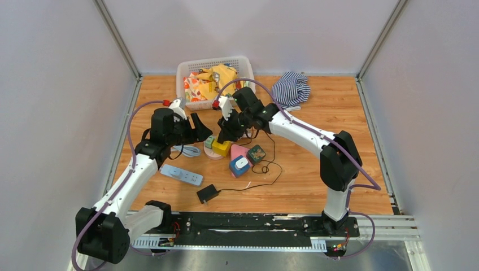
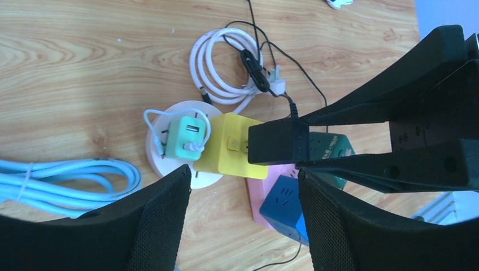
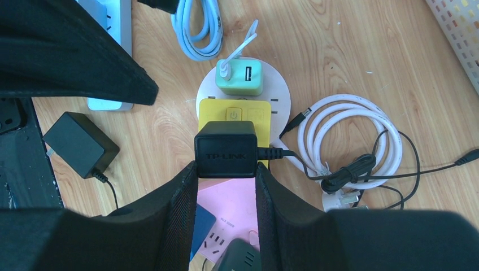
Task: Insert the plug
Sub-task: Insert the plug into the socket.
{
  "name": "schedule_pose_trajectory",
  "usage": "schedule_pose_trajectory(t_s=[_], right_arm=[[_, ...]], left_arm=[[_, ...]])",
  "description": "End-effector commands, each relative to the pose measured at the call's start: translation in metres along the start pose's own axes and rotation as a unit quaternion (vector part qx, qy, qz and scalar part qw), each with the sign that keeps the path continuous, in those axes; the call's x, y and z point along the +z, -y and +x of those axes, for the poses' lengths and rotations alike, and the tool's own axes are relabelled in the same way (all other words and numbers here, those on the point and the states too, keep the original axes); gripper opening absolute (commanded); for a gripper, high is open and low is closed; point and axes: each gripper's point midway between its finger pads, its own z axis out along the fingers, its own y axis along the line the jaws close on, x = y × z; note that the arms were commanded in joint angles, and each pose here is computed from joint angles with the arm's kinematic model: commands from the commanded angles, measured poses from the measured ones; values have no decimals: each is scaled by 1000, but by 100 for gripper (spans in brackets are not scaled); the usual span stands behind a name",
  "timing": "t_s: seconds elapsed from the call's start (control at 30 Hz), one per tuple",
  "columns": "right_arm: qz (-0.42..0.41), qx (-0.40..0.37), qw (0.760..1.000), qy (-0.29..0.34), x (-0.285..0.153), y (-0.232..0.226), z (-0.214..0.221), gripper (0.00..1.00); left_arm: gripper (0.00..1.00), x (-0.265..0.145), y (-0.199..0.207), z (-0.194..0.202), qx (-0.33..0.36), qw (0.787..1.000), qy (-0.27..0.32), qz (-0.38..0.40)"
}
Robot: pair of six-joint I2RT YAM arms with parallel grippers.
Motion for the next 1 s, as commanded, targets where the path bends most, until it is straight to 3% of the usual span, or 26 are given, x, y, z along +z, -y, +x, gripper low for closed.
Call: schedule_pose_trajectory(t_s=[0.0,0.97], right_arm=[[-3,-8,1000,-15,-1,-9,0,0],[5,-13,1000,-20,-8,-8,-2,0]], left_arm=[[69,6,11,4,-14,999,-14,40],[46,37,24,25,-65,989,-74,109]])
